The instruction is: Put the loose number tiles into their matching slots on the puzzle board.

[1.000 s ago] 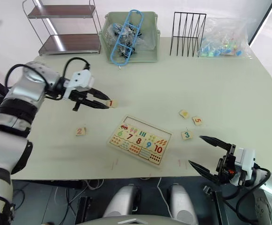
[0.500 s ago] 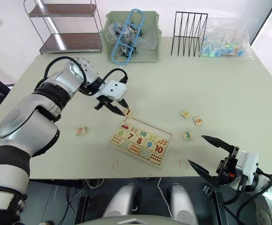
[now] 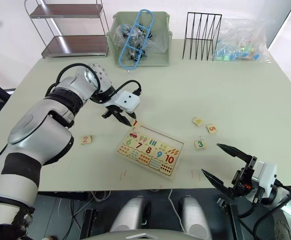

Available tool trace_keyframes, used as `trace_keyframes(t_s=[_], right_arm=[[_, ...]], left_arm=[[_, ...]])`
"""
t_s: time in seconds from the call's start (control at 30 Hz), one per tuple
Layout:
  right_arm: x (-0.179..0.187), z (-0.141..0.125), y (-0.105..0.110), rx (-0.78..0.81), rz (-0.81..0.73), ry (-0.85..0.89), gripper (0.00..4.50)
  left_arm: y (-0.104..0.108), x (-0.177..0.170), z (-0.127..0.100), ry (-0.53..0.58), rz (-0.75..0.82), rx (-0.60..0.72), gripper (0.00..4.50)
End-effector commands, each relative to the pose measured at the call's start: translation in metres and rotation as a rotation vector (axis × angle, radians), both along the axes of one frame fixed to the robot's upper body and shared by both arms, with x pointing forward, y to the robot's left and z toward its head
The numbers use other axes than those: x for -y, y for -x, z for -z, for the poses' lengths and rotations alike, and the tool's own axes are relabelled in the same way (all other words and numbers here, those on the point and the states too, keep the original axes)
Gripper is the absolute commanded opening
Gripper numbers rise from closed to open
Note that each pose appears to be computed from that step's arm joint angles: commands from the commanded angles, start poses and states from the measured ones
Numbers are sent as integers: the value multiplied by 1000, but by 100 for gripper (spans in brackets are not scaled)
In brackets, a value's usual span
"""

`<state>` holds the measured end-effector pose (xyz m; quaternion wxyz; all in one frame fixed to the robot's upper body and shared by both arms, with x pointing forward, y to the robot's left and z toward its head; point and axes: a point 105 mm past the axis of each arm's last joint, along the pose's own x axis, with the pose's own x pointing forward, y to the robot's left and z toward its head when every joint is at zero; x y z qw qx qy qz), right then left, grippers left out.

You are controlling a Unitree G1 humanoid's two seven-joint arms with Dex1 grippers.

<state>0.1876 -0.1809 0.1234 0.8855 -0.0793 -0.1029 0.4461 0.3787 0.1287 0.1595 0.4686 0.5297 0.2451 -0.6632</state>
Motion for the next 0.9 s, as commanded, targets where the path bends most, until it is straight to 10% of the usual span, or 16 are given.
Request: trace_keyframes(t_s=[0.03,0.9], right_arm=[[-2,-9,2,38,-12,8,450],[-4,-9,3,43,-13,9,450]], left_arm=[[1,3,-6,15,9,-6,90],[4,13,11,-8,20,-48,90]])
